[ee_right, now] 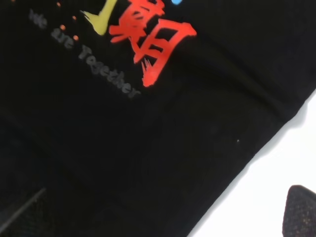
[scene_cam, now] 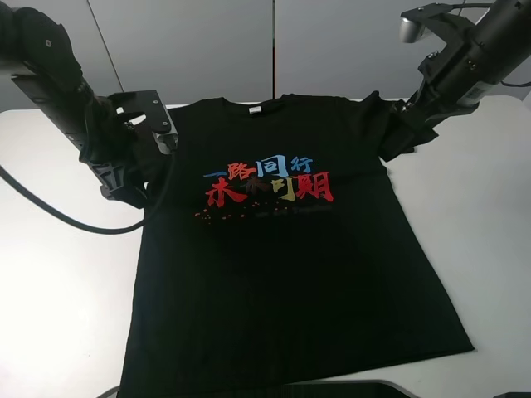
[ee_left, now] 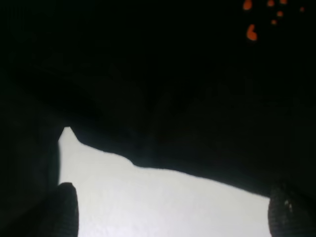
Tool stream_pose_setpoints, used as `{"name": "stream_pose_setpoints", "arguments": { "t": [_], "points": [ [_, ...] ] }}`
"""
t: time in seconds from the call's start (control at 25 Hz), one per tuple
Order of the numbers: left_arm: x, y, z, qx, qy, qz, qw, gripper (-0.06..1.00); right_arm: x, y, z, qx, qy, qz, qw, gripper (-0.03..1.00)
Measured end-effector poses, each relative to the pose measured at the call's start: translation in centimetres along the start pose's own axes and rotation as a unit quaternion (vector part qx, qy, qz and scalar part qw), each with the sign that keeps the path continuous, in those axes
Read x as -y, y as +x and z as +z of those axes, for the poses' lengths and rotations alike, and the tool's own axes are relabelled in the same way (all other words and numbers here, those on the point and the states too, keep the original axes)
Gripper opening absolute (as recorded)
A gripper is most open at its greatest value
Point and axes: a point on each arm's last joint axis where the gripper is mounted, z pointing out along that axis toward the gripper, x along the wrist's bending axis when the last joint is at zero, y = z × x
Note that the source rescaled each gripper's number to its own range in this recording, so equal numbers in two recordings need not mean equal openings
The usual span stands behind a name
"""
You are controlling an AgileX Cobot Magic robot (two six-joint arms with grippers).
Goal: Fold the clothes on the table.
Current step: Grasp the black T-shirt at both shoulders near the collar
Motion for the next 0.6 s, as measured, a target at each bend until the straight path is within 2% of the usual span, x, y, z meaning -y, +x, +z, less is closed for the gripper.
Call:
{"name": "stream_pose_setpoints", "arguments": {
  "t": [0.2,0.6],
  "points": [
    [-0.8,0.6,1.8,0.011,0.012,0.006,1.000,0.99,-0.1,-0.2,0.3,0.001,0.001,0.001,1.000,1.00],
    [-1.0,-0.2,4.2,0.030,0.040,0.046,0.998,0.99,-0.1,-0.2,0.3,0.003,0.000,-0.001,1.000,1.00]
  ]
}}
